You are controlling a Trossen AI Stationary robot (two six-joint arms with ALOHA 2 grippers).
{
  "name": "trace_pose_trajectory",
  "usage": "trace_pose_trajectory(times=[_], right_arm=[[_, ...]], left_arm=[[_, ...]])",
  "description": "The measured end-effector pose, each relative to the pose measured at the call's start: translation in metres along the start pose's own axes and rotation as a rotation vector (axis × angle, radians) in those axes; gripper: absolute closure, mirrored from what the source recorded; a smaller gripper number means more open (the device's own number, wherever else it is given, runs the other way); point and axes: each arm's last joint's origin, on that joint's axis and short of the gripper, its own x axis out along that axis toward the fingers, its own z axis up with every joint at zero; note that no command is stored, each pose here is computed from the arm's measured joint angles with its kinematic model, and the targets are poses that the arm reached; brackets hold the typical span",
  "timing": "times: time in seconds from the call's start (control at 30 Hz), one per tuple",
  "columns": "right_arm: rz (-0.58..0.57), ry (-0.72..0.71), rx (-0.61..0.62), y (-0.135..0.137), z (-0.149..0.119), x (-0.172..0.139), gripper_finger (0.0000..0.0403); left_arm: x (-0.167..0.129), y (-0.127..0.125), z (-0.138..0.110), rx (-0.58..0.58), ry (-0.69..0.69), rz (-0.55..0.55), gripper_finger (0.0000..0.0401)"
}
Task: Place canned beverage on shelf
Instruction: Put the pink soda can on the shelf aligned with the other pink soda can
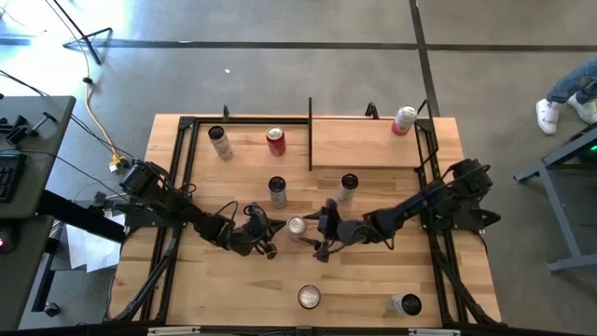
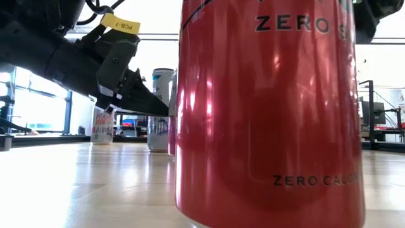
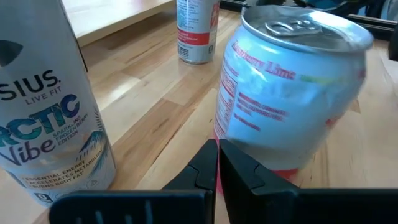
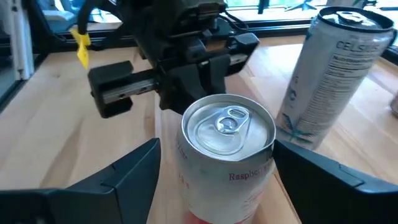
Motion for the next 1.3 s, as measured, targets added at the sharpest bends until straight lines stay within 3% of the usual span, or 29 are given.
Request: trace_pose_trajectory(times=[0.63, 0.97, 1.3], right_arm=[[0.069, -0.046, 0.0, -0.009, -0.008, 0.02, 0.0109], [0.067, -0.046, -0.006, -0.009, -0.006, 0.019, 0.0165], [0.066, -0.047, -0.044, -0.004, -0.001, 0.01, 0.0168]], left_arm=[[0.005, 0.002, 0.006, -0.02, -0.014, -0.032, 0.0394], [0.006, 0.003, 0.006, -0.006, -0.016, -0.031, 0.0394], [-0.006, -0.002, 0.014, 0.032, -0.029, -0.03, 0.0394]])
